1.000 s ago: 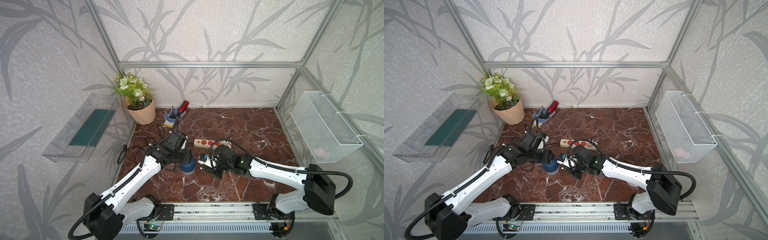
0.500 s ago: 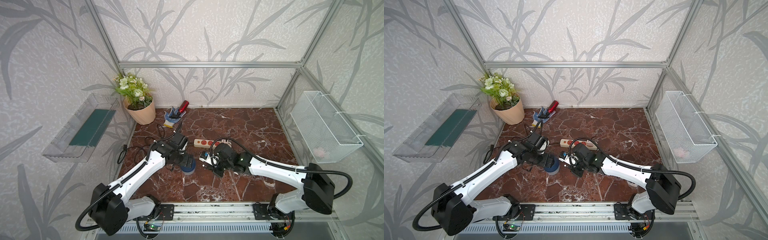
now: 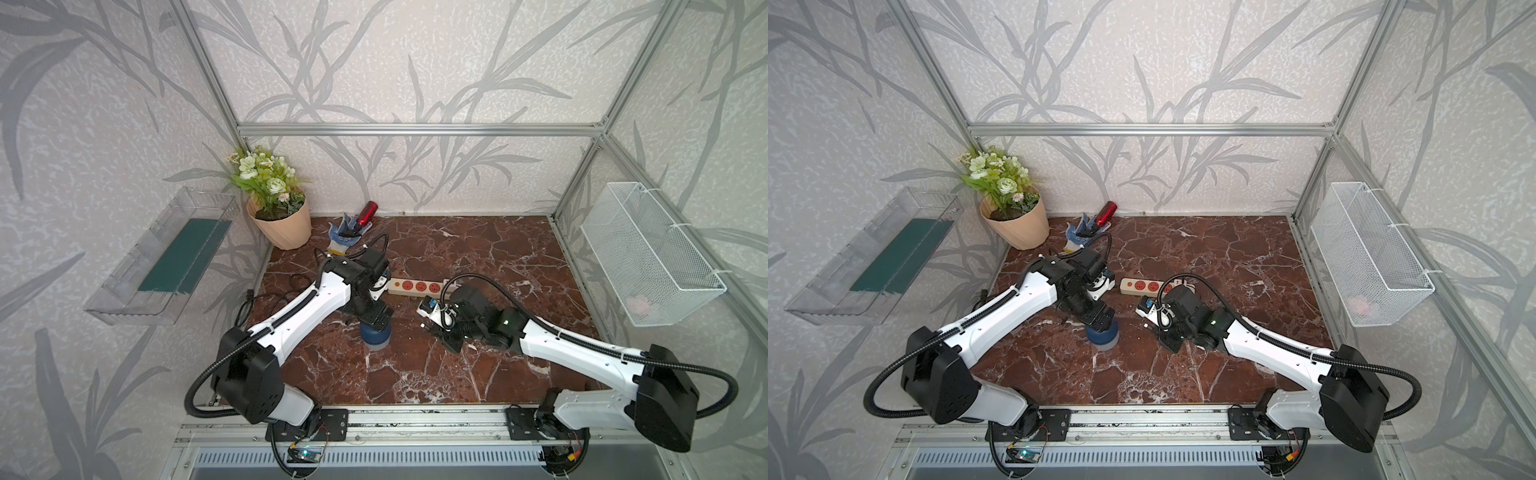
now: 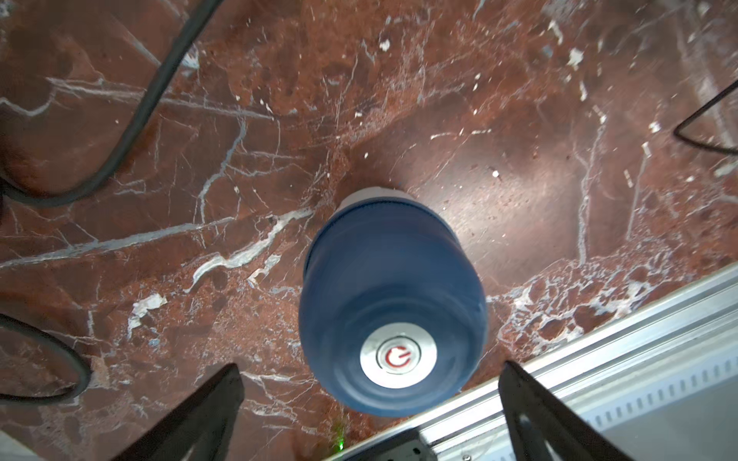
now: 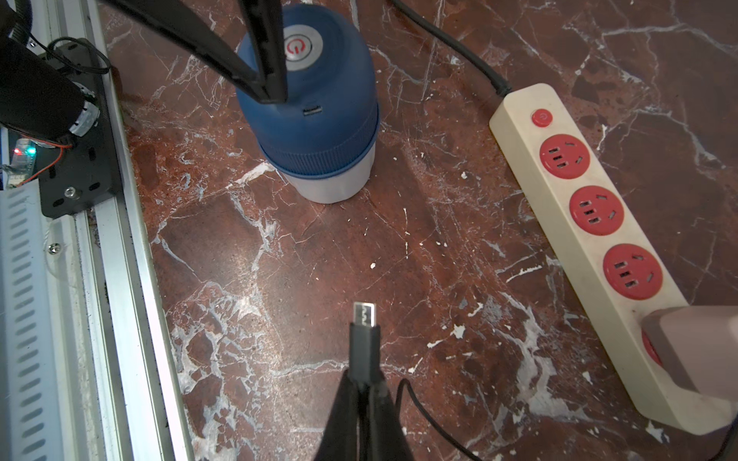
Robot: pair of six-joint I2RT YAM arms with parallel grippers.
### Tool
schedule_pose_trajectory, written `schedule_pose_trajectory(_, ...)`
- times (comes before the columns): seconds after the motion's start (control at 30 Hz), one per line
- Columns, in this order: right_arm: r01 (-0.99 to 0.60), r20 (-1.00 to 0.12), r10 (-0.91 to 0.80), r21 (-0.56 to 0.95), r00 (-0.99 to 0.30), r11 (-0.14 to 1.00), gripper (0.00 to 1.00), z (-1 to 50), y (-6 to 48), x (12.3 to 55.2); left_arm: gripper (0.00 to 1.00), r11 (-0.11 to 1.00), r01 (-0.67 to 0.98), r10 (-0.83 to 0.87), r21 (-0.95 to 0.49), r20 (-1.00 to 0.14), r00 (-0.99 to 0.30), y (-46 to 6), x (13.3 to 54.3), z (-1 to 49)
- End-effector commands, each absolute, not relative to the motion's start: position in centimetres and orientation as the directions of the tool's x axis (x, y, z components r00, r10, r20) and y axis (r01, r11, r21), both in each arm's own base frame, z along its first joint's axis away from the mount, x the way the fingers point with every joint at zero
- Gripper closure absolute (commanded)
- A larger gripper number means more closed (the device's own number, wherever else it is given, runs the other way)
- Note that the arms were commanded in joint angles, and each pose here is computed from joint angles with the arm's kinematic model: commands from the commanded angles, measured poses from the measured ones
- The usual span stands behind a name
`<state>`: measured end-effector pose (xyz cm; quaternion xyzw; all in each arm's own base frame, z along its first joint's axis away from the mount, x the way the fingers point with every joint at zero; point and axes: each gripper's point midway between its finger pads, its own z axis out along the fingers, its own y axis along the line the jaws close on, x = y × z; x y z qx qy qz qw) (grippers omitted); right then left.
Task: Charge the cordless meat grinders
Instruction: Move the cordless meat grinder to the center of the board.
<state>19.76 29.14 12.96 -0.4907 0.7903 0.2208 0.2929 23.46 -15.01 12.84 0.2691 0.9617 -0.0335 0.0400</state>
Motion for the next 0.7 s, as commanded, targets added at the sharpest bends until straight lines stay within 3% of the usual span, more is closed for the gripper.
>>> schedule_pose_trajectory(0.0,-0.904,-0.707,-0.62,0.064,-0.339,0.422,0.94,14.0,29.0,19.5,0.01,0.805,0.593,0.594,-0.024,0.036,-0.804,-13.5,21.9,12.4)
schedule_pose_trajectory(0.13,-0.905,-0.719,-0.61,0.061,-0.333,0.421,0.94,14.3,28.9,19.5,0.01,0.786,0.612,0.617,-0.088,0.052,-0.785,-14.8,21.8,11.8)
schedule_pose_trajectory(0.27,-0.902,-0.715,-0.612,0.058,-0.337,0.428,0.93,14.2,28.6,19.5,0.02,0.776,0.627,0.63,-0.06,0.071,-0.773,-14.9,22.2,10.6)
schedule_pose_trajectory(0.53,-0.892,-0.717,-0.608,0.042,-0.341,0.451,0.93,14.3,27.8,19.5,0.14,0.729,0.679,0.682,-0.087,0.004,-0.731,-17.2,22.5,9.4)
schedule_pose_trajectory(0.67,-0.887,-0.725,-0.597,0.041,-0.343,0.46,0.93,14.5,27.4,19.5,0.19,0.713,0.696,0.7,-0.083,0.033,-0.713,-17.2,22.1,8.7)
